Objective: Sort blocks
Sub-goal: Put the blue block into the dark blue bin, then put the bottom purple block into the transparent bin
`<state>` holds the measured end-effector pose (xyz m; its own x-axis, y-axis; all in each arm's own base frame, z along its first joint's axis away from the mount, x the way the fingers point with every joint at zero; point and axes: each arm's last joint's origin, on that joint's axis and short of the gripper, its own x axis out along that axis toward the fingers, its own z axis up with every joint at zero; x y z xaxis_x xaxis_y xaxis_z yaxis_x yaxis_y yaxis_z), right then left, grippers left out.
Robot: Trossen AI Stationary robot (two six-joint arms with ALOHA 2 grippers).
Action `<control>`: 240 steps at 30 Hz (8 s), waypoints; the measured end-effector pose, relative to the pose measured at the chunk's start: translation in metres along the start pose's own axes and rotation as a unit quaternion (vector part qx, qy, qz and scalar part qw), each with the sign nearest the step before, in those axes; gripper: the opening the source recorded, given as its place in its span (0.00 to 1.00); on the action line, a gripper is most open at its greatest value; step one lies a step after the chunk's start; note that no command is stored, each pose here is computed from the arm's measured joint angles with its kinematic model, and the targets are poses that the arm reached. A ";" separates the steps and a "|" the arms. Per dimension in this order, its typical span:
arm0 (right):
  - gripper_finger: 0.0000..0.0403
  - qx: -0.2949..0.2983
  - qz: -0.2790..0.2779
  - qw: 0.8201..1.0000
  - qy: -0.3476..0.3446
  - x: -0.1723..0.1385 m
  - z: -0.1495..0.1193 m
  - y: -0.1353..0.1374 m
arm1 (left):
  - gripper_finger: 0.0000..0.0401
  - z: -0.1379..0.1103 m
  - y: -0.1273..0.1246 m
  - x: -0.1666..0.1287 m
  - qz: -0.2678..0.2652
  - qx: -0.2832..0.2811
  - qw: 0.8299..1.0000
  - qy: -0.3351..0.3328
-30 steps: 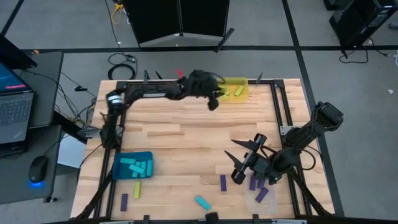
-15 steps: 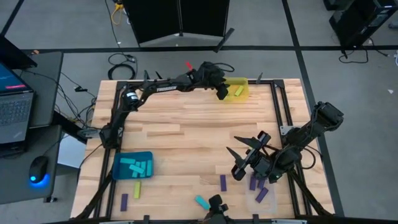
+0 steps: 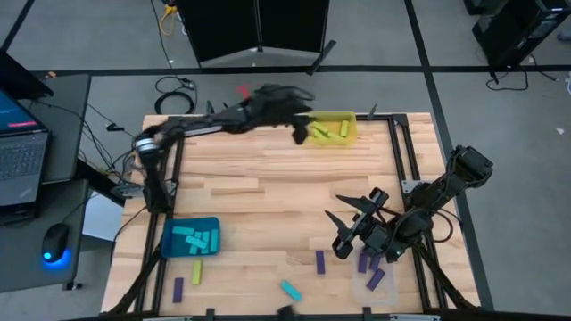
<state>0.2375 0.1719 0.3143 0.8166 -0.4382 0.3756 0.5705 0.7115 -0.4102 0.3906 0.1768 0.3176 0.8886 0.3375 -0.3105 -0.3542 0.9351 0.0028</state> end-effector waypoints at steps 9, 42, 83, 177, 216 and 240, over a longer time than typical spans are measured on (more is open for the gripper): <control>0.53 0.054 -0.046 0.995 0.074 0.033 -0.029 -0.002 | 0.36 -0.059 -0.035 -0.141 -0.050 -0.037 0.995 -0.084; 0.56 0.235 0.290 0.747 0.550 0.094 -0.063 0.177 | 0.36 -0.111 -0.069 -0.304 -0.209 -0.026 0.964 -0.163; 0.44 0.201 0.199 0.648 0.707 0.018 -0.121 0.246 | 0.36 -0.120 -0.060 -0.326 -0.215 -0.051 0.962 -0.159; 0.61 0.331 0.140 0.932 0.038 0.143 -0.143 0.105 | 0.36 -0.127 -0.048 -0.338 -0.128 -0.140 0.969 -0.159; 0.60 0.174 0.088 0.980 0.027 0.046 -0.138 -0.071 | 0.36 -0.165 -0.285 -0.273 0.017 -0.291 0.736 0.611; 0.59 0.213 0.233 0.948 0.041 0.033 -0.137 -0.049 | 0.36 -0.251 -0.351 -0.327 0.213 -0.362 0.613 0.669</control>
<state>0.2485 0.0473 0.2326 0.9854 -0.0509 0.1624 0.0736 0.9878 -0.1370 0.1511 -0.2889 0.1795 -0.1930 -0.3090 -0.9313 -0.9382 0.3361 0.0829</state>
